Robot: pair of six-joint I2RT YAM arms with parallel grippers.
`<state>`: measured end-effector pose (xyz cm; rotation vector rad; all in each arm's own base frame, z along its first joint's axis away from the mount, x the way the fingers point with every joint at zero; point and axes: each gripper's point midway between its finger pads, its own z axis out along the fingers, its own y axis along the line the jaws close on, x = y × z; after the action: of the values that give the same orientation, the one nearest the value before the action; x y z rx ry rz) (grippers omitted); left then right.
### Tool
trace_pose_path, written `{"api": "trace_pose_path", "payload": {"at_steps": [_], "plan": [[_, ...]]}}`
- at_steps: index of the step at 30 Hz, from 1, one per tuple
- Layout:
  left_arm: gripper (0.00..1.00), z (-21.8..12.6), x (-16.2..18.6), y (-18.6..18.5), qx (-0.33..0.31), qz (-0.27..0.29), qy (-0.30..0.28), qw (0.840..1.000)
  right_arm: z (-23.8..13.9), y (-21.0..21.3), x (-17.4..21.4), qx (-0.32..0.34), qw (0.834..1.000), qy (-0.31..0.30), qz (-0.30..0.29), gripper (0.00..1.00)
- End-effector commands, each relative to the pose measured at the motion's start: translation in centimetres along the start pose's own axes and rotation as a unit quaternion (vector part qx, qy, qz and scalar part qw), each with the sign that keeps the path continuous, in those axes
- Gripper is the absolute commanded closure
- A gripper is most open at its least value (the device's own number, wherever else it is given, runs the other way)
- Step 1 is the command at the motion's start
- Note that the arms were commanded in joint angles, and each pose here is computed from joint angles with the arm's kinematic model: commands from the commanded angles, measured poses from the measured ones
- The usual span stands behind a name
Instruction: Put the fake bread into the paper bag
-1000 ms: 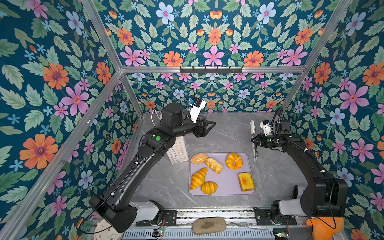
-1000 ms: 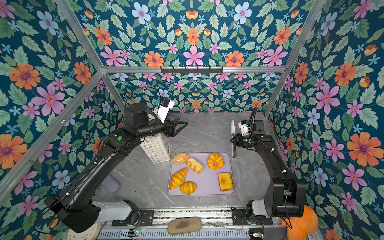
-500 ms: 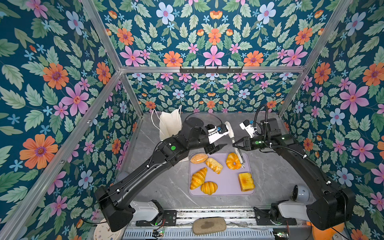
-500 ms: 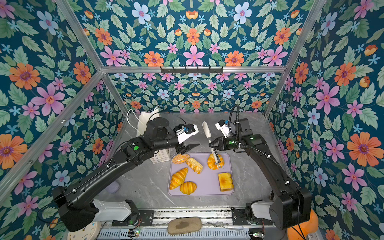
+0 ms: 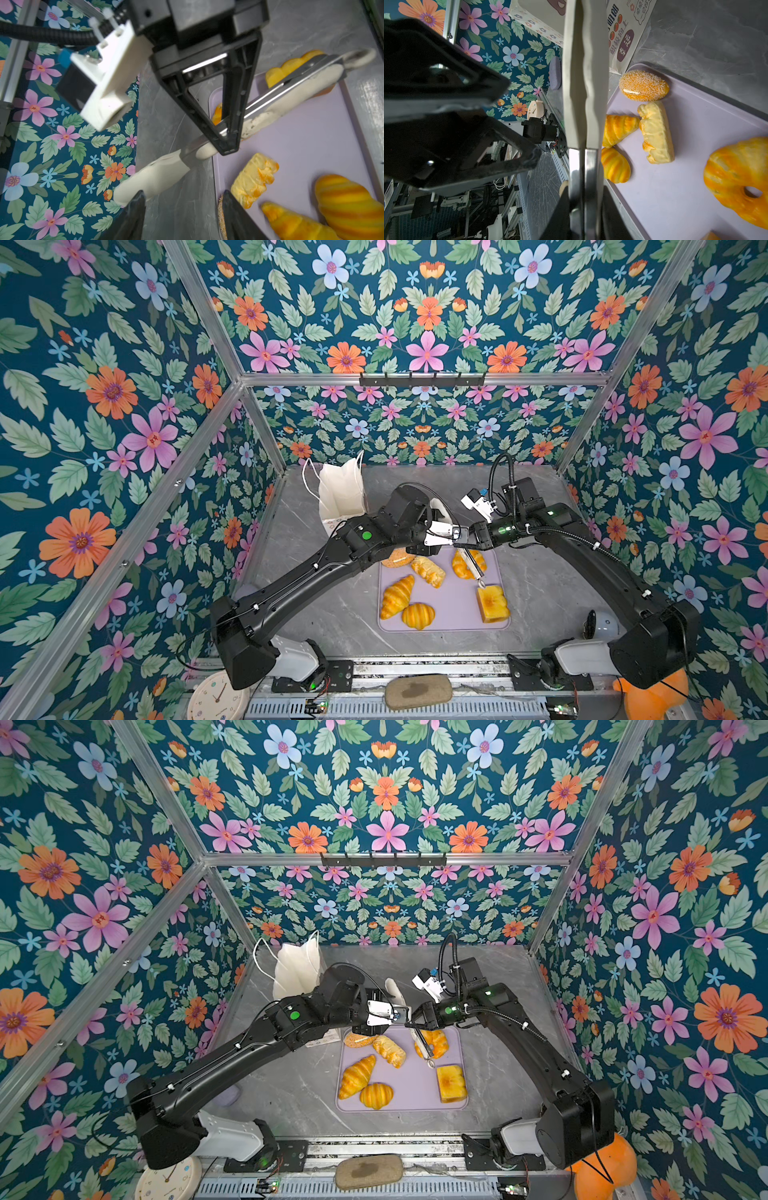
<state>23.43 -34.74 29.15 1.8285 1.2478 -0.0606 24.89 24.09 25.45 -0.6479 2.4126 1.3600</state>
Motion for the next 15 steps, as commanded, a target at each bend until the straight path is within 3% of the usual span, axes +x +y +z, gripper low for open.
{"api": "trace_pose_path", "payload": {"at_steps": [1,15], "plan": [[0.42,0.5,1.0,-0.7,0.009,0.046,0.041,0.998,0.1,0.8,0.5,-0.019,1.000,0.013,-0.009,0.81],[0.51,2.4,0.7,-1.0,-0.013,0.113,0.077,0.991,0.9,1.5,1.0,-0.037,0.999,0.035,-0.012,0.82]]}}
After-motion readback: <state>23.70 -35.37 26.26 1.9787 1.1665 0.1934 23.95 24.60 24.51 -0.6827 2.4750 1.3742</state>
